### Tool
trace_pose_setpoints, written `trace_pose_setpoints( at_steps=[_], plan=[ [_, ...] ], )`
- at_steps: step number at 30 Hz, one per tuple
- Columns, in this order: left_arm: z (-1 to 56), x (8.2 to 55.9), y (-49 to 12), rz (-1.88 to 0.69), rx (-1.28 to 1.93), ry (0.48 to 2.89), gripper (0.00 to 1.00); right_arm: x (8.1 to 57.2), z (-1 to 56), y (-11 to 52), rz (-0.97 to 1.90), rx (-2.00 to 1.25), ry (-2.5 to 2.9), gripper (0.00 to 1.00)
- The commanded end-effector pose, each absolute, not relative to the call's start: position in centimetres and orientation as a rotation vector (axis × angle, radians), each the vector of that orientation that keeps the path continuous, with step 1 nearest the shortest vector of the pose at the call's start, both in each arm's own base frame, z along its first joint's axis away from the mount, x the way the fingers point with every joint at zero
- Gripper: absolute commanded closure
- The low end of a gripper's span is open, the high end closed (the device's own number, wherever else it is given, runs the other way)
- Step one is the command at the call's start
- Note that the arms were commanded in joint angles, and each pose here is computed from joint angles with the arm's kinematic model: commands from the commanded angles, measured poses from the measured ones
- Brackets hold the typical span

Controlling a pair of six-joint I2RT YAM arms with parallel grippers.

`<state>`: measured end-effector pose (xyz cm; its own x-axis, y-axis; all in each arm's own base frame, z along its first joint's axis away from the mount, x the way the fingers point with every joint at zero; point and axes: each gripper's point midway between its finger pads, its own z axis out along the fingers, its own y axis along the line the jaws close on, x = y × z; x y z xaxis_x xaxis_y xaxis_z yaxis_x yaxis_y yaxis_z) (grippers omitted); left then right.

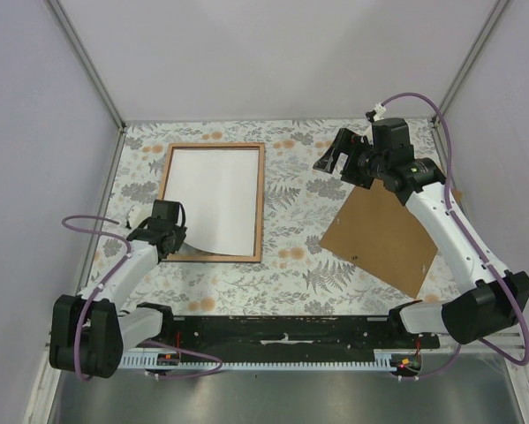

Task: Put the photo into the frame
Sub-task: Place the photo on the glass panel.

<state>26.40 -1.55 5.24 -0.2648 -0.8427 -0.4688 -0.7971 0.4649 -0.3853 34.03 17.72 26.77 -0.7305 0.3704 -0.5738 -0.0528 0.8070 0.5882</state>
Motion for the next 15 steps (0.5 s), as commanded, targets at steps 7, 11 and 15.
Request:
trace_pose_setpoints(
  at_steps=[7, 11, 15],
  plan=[
    [7.1, 29.7, -1.1, -0.084, -1.316, 2.019, 0.98, 34.7, 26.9, 17.8, 0.752, 0.185, 2.249, 0.02],
    [6.7, 29.8, -1.4, -0.085, -1.301, 2.041, 0.98, 34.6, 26.8, 17.7, 0.748, 0.186, 2.251, 0.02],
    [6.4, 29.2, -1.4, -0.069, -1.288, 2.081, 0.62, 34.5, 26.8, 17.9, 0.755, 0.179, 2.254, 0.02]
  ],
)
